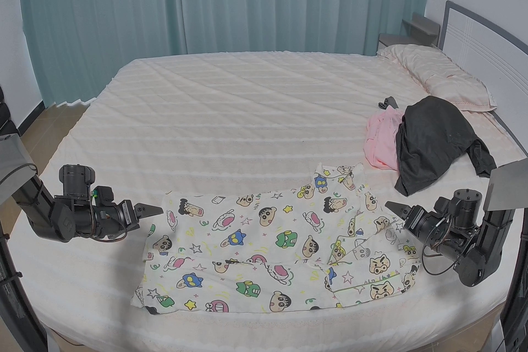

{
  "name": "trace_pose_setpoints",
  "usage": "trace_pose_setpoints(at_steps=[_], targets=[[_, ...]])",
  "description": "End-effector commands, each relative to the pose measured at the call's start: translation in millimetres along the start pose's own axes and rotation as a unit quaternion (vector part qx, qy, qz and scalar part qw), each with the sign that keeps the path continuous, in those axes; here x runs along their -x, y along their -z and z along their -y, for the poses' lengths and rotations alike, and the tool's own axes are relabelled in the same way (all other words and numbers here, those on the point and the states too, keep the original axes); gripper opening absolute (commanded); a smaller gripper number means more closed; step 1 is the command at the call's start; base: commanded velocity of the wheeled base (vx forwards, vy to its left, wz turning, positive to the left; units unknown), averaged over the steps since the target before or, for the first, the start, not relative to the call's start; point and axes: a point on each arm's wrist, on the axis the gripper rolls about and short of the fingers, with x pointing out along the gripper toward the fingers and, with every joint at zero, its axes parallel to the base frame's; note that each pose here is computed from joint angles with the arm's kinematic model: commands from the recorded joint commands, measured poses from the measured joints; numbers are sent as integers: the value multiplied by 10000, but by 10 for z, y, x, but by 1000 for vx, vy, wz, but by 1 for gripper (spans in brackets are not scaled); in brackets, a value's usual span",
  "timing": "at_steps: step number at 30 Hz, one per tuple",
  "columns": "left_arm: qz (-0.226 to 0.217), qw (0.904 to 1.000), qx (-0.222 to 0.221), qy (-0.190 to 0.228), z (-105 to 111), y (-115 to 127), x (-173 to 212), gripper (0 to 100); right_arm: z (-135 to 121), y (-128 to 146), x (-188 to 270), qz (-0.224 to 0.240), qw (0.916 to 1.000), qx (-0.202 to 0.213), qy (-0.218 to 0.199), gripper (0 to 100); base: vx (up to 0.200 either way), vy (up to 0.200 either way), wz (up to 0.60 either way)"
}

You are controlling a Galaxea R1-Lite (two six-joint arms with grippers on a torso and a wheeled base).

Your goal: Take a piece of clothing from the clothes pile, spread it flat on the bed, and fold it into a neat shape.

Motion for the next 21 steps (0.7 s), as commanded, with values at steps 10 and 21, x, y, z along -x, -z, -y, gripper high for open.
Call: trace_pose_setpoints(at_steps=[10, 21], targets=[[276, 9993, 53, -262, 86, -165, -201, 100, 19, 25, -39, -30, 10000, -11, 4, 100, 0, 0, 0], [296, 9979, -41, -575, 236, -339, -1001, 100, 19, 62, -31, -112, 9999, -18, 16, 100, 0, 0, 0]])
